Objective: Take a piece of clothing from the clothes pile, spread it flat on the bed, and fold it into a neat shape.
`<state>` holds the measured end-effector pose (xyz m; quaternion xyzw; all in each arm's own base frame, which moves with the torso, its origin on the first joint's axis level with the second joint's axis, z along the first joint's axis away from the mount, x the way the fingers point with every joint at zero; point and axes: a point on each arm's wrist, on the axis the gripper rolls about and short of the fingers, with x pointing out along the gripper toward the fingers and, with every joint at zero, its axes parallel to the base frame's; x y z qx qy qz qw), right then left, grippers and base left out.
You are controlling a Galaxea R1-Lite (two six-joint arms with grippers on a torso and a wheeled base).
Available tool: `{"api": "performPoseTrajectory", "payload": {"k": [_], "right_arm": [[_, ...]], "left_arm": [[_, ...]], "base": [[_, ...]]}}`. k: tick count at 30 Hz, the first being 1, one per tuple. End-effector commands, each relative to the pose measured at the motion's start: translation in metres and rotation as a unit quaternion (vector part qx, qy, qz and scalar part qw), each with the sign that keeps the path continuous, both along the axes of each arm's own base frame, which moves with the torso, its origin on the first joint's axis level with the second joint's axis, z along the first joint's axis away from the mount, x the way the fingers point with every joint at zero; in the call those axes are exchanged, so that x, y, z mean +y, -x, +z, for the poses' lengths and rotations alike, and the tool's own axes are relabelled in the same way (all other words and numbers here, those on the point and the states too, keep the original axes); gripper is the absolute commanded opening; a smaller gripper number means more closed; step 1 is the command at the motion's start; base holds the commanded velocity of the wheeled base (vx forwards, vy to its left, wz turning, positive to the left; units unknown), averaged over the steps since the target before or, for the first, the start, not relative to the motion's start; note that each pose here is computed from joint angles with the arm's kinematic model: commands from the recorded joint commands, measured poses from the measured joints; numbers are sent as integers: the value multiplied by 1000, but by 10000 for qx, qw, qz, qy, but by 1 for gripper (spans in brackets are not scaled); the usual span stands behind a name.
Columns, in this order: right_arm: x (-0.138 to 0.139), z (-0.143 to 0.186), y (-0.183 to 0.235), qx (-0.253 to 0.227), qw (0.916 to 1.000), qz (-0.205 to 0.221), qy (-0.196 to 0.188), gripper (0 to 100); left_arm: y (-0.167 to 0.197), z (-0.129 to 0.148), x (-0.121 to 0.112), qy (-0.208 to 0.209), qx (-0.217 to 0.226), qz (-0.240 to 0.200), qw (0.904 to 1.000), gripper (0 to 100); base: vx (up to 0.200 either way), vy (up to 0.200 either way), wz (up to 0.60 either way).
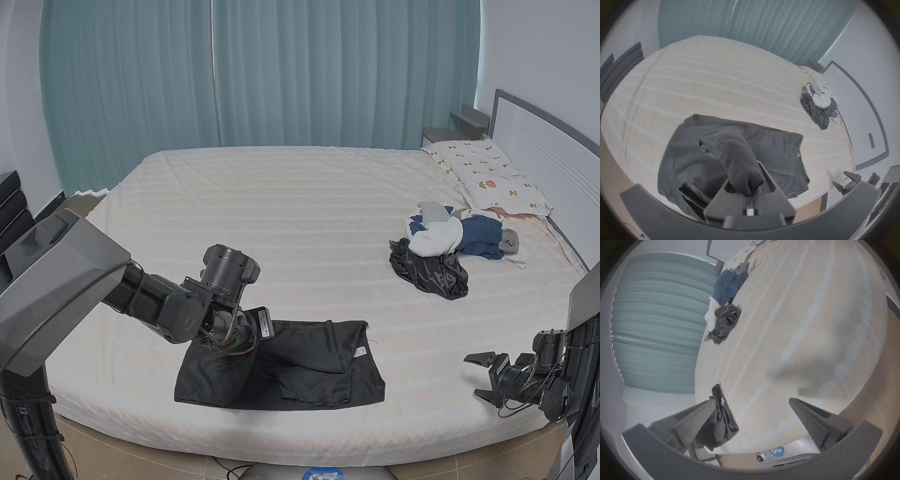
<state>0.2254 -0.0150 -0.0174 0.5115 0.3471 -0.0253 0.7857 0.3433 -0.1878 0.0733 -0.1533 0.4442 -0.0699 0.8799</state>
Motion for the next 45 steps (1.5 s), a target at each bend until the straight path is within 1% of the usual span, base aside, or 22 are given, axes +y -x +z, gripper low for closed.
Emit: {"api": "performPoseTrajectory", "payload": {"k": [1,5,7,10,12,13,16,17,19,20,23,24,29,30,32,33,34,39,40,41,44,45], "right_arm": [[0,0,0,-43,10000,56,63,100],[1,-2,0,-20,9999,85,77,100],[1,-2,0,-20,9999,93,77,100],[1,-2,0,-22,9999,97,83,100],[1,-2,0,-22,9999,97,83,100],[1,-2,0,-22,9999,97,83,100],[1,-2,0,-22,9999,97,83,100],[1,-2,1,-15,9999,97,82,100],[1,-2,1,-15,9999,97,82,100],[1,-2,1,-17,9999,101,88,100],[1,-2,1,-17,9999,101,88,100],[1,-2,1,-17,9999,101,88,100],[1,-2,1,-20,9999,106,93,100],[1,-2,1,-20,9999,106,93,100],[1,-2,1,-22,9999,110,99,100],[1,-2,1,-19,9999,113,115,100],[1,-2,1,-19,9999,113,115,100],[1,-2,1,-21,9999,118,121,100],[1,-2,1,-21,9999,118,121,100],[2,-2,2,2,9999,118,118,100],[2,-2,4,30,9998,123,120,100],[2,-2,4,30,9998,123,120,100]], "left_arm": [[-12,-6,-22,-19,97,-1,10000,0],[-15,-9,-31,-139,237,-23,9996,0],[-18,-12,-39,-87,260,75,9996,0],[-25,-15,-50,58,240,236,9994,0],[-25,-15,-51,75,231,240,9994,0],[-29,-18,-55,109,240,315,9992,0],[-31,-24,-61,112,288,326,9990,0],[-34,-26,-63,133,265,390,9988,0],[-36,-27,-63,132,266,447,9986,0],[-38,-30,-65,175,295,599,9976,0],[-37,-29,-65,247,397,634,9969,0],[-36,-30,-66,256,435,604,9969,100],[-40,-27,-66,386,381,624,9966,100],[-41,-25,-63,498,440,787,9947,100],[-41,-23,-63,579,477,841,9936,100],[-38,-15,-59,805,569,904,9910,100],[-37,-7,-52,920,598,905,9898,100],[-27,15,-18,1297,801,853,9846,100],[-26,16,-14,1314,827,877,9840,100],[-20,17,-1,1374,952,905,9818,100],[-10,13,22,1512,1169,971,9768,100],[-10,13,22,1512,1169,971,9768,100]], "base": [[0,-200,0],[0,-200,0],[0,-200,0],[0,0,0],[0,0,0],[0,0,0],[0,0,0],[0,0,0],[0,0,0],[0,0,0],[0,0,0],[0,0,0],[0,0,0],[0,0,0],[0,0,0],[0,0,0],[0,0,0],[0,0,0],[0,0,0],[0,0,0],[0,0,0],[0,0,0]]}}
